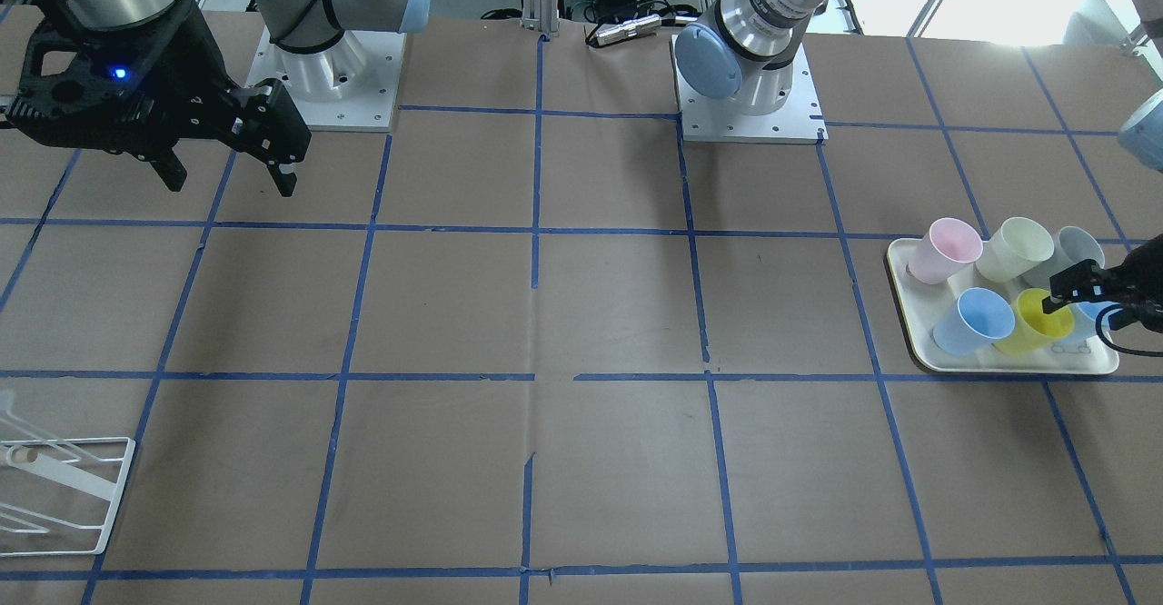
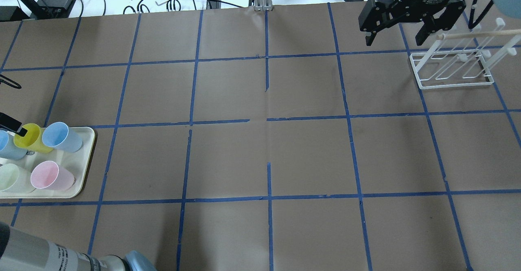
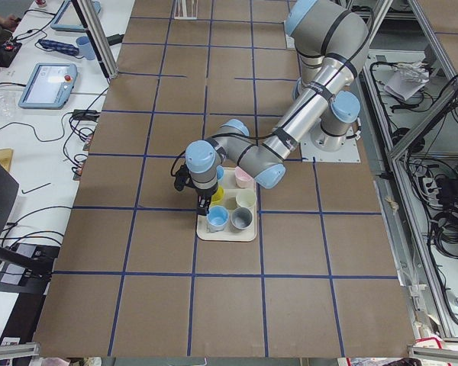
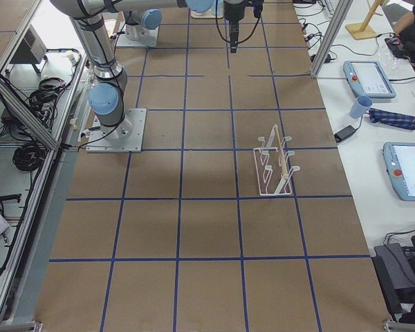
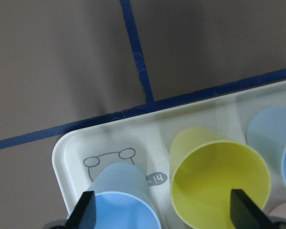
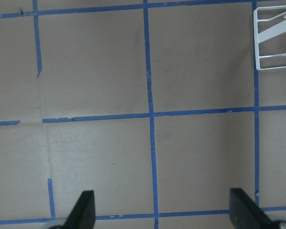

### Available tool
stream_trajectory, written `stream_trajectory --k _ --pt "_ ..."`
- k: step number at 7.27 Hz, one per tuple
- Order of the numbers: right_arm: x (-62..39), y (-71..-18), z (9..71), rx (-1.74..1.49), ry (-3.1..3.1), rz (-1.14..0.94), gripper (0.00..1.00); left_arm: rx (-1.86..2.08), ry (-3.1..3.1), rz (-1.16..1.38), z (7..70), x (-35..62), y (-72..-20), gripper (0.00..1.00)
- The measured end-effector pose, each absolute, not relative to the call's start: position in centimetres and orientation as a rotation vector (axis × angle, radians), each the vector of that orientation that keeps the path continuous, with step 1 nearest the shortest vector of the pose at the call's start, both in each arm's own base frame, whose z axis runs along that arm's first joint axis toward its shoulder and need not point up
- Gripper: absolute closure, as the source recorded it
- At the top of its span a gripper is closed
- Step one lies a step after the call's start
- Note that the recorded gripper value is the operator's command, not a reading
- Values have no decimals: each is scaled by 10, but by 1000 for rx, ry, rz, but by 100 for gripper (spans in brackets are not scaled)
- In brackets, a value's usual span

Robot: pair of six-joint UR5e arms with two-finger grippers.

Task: Transfer IKEA cup to right arm and place on rack

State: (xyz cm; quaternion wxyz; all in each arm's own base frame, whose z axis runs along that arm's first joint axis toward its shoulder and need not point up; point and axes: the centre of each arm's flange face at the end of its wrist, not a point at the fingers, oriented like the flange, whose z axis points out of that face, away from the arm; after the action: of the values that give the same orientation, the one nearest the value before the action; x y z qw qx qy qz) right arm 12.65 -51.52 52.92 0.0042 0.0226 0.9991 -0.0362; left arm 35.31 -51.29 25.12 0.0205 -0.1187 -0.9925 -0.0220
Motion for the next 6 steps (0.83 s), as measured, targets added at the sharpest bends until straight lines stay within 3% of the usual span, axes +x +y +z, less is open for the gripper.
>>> stream_trajectory --k 6 --pt "126 -515 529 70 3131 -112 0 -444 -3050 -89 239 352 -513 10"
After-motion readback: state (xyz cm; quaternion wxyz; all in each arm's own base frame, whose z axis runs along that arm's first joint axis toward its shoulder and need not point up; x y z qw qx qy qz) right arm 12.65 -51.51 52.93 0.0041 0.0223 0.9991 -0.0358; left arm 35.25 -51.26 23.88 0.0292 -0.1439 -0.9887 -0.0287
